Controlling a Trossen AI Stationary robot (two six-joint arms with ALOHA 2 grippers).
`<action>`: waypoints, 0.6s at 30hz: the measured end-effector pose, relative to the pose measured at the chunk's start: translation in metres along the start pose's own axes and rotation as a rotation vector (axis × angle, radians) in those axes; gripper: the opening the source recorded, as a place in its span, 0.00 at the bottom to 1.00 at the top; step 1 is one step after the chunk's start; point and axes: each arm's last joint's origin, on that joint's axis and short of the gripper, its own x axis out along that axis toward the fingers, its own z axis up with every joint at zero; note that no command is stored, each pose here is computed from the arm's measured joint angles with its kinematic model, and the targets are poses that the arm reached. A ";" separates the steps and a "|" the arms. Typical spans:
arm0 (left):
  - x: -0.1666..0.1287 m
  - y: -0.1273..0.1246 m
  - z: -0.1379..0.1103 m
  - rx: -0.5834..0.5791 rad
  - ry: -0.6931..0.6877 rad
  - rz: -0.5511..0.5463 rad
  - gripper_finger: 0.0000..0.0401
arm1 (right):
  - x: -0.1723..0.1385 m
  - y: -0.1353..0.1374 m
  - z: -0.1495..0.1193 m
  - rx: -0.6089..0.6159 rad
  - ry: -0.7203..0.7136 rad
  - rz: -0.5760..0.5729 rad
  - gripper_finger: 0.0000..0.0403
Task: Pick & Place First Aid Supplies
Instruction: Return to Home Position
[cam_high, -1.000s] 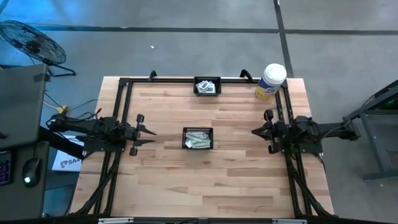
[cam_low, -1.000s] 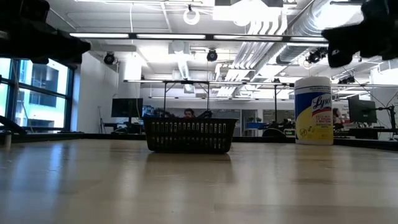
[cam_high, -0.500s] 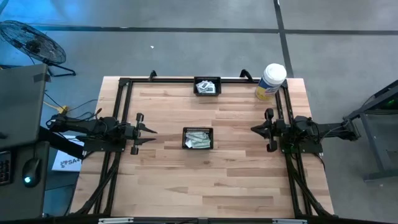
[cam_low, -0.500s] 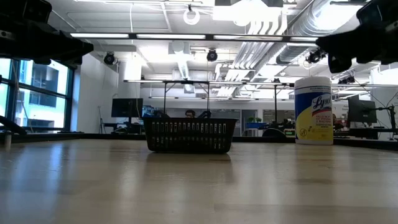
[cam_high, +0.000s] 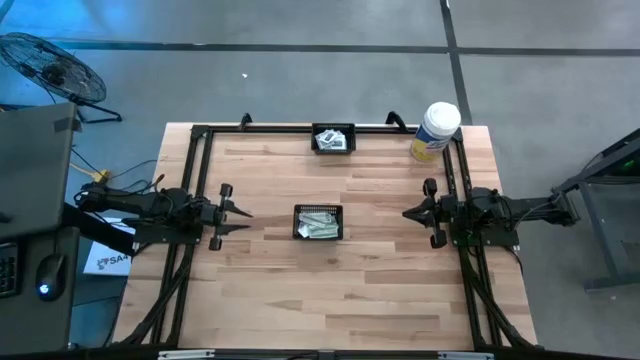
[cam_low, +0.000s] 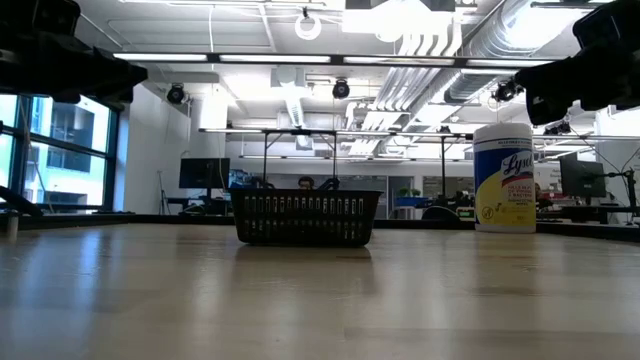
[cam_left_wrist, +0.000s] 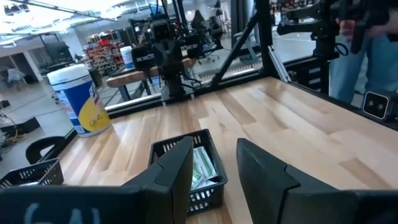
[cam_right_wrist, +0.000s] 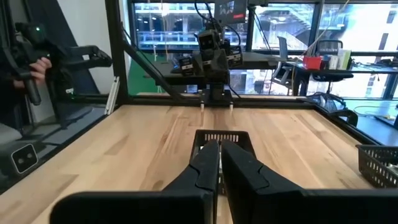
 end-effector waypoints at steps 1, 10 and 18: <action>0.000 0.000 0.000 -0.001 0.000 -0.001 0.30 | 0.000 0.000 0.000 -0.002 0.000 -0.001 0.03; 0.000 0.000 0.000 -0.002 -0.002 -0.003 0.30 | 0.000 0.000 0.000 0.000 0.001 -0.002 0.03; 0.000 0.000 0.000 -0.002 -0.003 -0.003 0.30 | 0.000 0.000 0.000 0.000 0.001 -0.003 0.03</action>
